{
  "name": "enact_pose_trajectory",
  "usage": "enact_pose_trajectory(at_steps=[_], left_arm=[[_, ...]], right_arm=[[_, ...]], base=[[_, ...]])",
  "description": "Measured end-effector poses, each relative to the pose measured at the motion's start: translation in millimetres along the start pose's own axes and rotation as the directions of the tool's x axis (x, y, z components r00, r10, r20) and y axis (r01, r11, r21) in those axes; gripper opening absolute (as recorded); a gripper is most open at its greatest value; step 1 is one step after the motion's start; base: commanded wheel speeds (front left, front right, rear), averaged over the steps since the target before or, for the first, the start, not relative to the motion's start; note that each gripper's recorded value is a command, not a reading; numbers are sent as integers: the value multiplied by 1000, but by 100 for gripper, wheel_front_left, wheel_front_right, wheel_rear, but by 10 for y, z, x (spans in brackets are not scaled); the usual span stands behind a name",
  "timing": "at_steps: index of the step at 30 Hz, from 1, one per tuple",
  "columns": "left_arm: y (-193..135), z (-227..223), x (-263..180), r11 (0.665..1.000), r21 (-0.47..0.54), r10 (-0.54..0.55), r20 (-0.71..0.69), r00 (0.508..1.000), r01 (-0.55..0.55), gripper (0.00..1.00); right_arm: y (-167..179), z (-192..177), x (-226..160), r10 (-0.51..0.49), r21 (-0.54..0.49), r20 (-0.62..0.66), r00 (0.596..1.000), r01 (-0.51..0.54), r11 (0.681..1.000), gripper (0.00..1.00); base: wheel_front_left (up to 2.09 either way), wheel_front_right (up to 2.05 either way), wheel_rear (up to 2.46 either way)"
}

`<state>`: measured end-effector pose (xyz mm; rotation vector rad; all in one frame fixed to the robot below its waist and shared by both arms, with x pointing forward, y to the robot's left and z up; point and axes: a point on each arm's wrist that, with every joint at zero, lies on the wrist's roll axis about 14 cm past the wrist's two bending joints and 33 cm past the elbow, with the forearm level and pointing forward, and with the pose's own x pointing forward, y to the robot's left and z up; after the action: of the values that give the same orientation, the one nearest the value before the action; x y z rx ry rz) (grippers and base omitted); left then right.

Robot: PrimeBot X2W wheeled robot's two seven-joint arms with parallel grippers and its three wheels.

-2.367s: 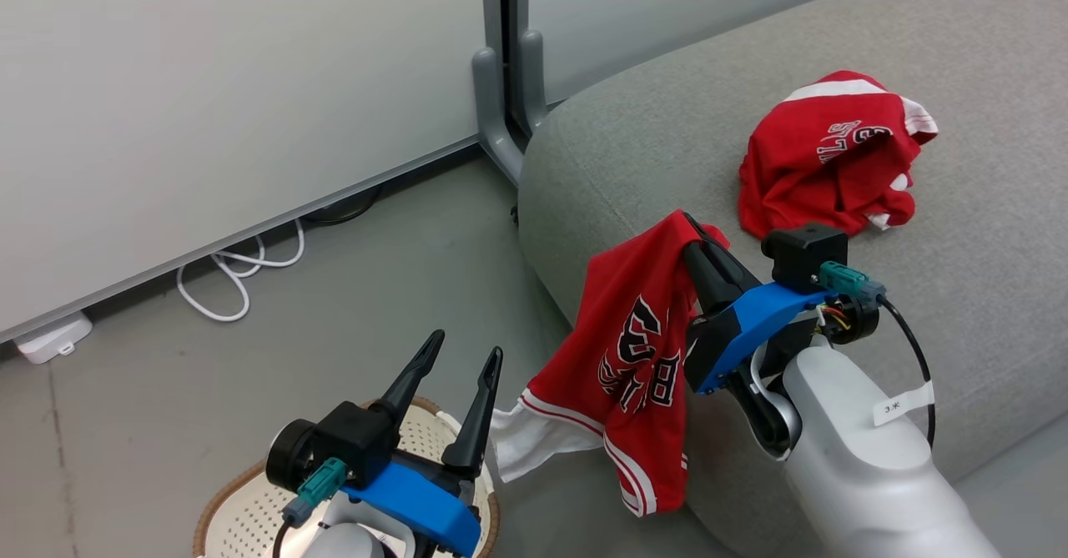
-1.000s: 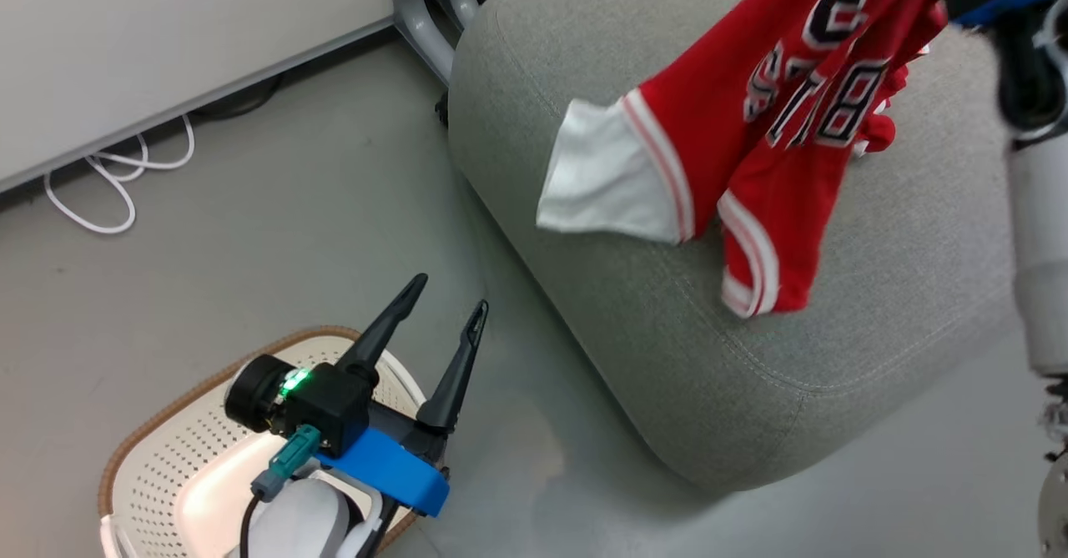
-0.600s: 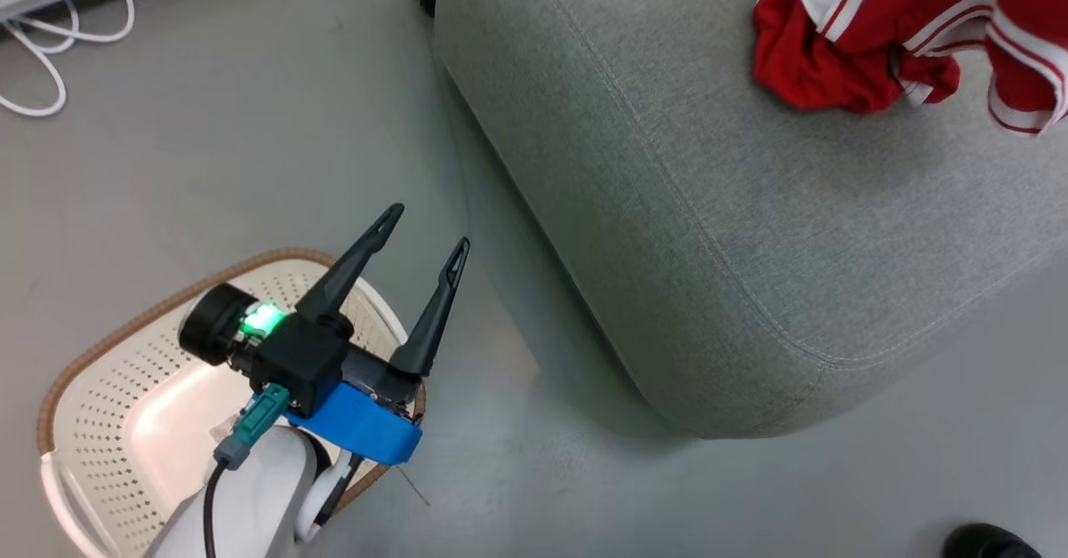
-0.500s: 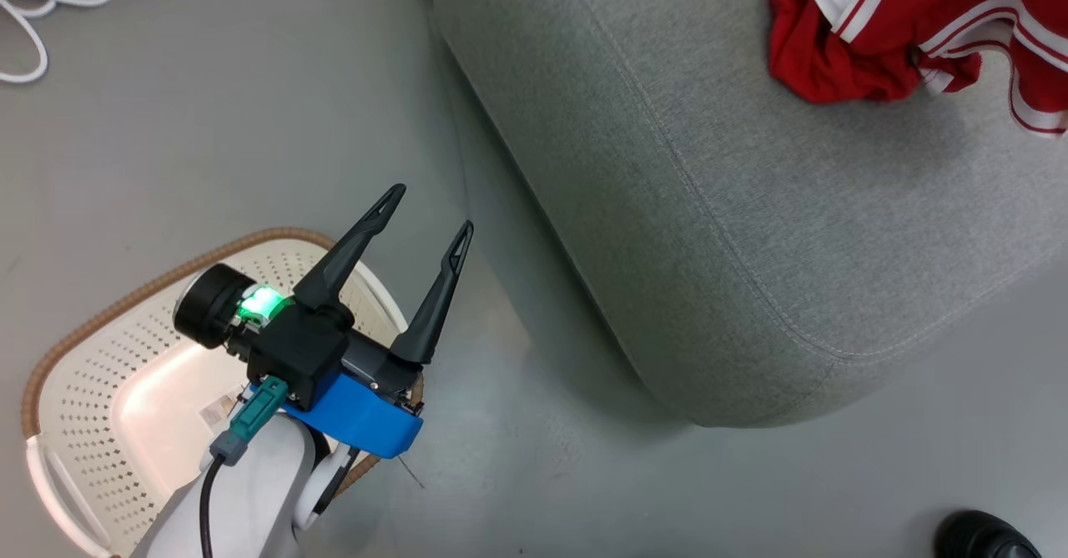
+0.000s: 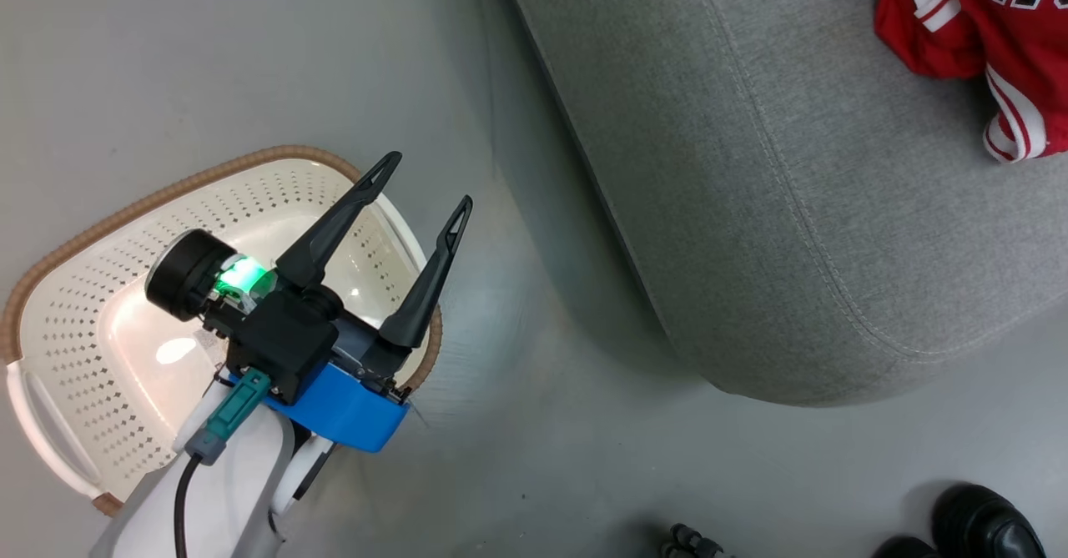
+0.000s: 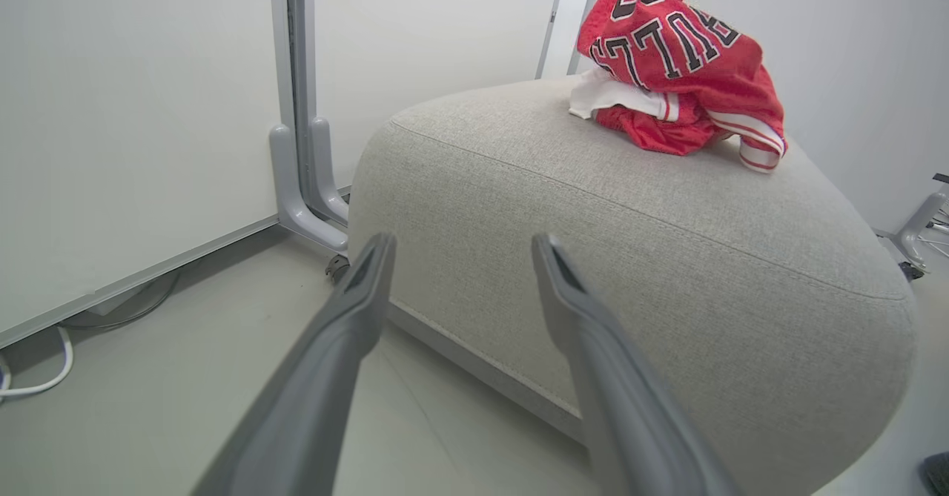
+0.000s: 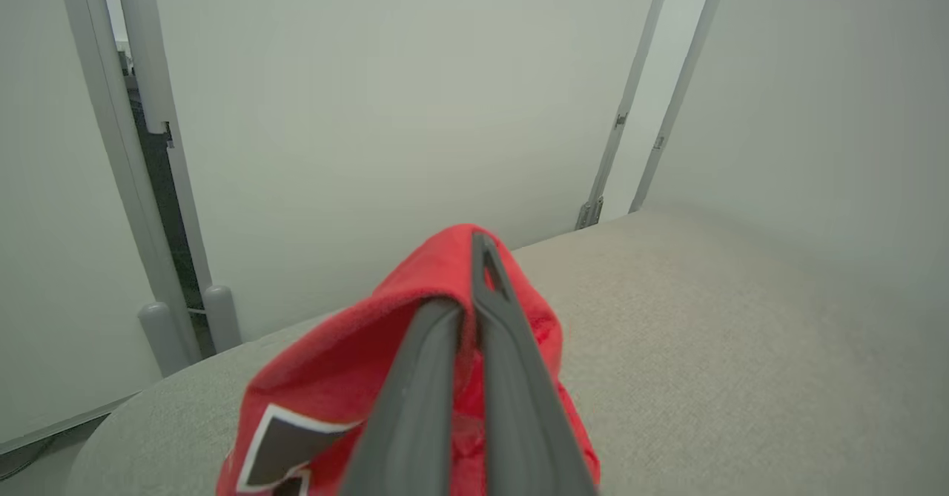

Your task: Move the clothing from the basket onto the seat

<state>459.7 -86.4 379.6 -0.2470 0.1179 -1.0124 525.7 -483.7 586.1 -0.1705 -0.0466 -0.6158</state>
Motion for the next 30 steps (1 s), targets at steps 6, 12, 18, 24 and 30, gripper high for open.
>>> enact_pose_trajectory(at_steps=[6,12,18,24,30], left_arm=[[85,-54,-72,1000,-4,25,-17,1000,-25,100],[108,-3,-83,999,0,34,-9,999,-34,100],[89,61,-80,999,-2,46,3,999,-46,100],[-9,140,-92,998,-21,59,6,998,-58,100],[-111,270,-168,995,-26,93,5,996,-93,100]], right_arm=[[130,-677,-139,14,16,-150,989,-11,1000,0],[163,-1008,-270,20,20,-237,971,-15,1000,0],[127,-1041,-329,19,27,-269,963,-13,1000,100],[105,-932,-395,37,25,-259,965,-32,999,100],[86,-842,-563,65,45,-250,966,-56,997,100]], base=[[0,0,0],[0,0,0],[0,0,0],[0,0,0],[0,0,0]])
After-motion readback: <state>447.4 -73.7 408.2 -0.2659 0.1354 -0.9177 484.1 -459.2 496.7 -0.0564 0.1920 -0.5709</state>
